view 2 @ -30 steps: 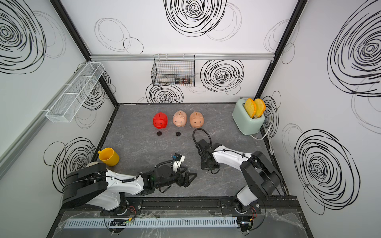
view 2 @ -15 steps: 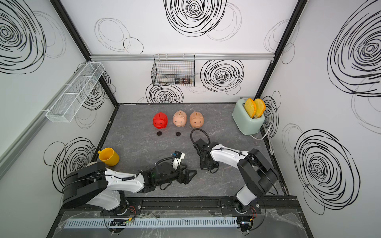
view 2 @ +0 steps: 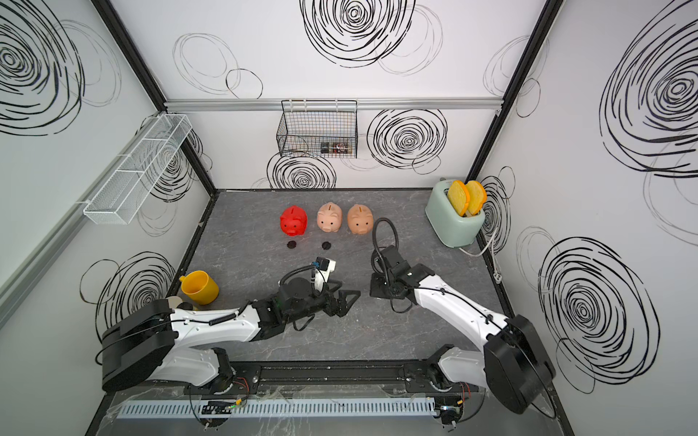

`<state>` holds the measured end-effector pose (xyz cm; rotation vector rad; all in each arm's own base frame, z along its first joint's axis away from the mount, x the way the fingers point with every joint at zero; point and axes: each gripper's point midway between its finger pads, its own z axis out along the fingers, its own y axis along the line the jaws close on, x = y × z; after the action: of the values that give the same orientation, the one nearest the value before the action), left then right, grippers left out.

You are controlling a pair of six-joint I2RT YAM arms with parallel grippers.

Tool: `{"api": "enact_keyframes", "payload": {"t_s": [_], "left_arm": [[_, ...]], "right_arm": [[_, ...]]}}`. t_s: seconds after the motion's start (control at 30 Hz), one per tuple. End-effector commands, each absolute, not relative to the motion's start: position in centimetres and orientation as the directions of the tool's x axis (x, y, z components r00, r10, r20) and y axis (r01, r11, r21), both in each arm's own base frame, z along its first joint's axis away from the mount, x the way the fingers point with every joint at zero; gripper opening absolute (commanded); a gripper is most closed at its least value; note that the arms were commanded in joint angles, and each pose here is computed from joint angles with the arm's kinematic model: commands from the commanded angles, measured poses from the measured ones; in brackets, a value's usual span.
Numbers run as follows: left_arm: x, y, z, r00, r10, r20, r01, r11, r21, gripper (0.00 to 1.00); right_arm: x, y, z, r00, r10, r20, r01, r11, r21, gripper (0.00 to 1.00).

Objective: Open piggy banks
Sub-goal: Pick up the lid from the center of the board, then place the lid at the center of the board.

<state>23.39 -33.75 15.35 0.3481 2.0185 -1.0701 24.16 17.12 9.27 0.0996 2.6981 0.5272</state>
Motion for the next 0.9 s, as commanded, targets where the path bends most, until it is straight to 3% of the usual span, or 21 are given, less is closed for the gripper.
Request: {"api": "enact_keyframes", "payload": {"t_s": [0.0,0.23,0.87], "left_arm": [[25.8,-32.7,17.0,-0.605,-0.168,-0.778,0.556,0.610,-0.564,0.96],[29.3,-30.4,16.8,-0.587,-0.227,-0.777,0.505,0.648,-0.570,0.96],[34.3,-28.2,14.4,-0.625,-0.261,-0.736,0.416,0.686,-0.597,0.96]], "right_arm": [[25.8,18.0,10.4,-0.894,0.182,-0.409,-0.064,0.852,0.520,0.00],[30.3,16.9,11.5,-0.851,0.333,-0.406,-0.008,0.766,0.643,0.00],[40.0,19.7,7.3,-0.877,0.402,-0.265,0.103,0.694,0.713,0.00]]}}
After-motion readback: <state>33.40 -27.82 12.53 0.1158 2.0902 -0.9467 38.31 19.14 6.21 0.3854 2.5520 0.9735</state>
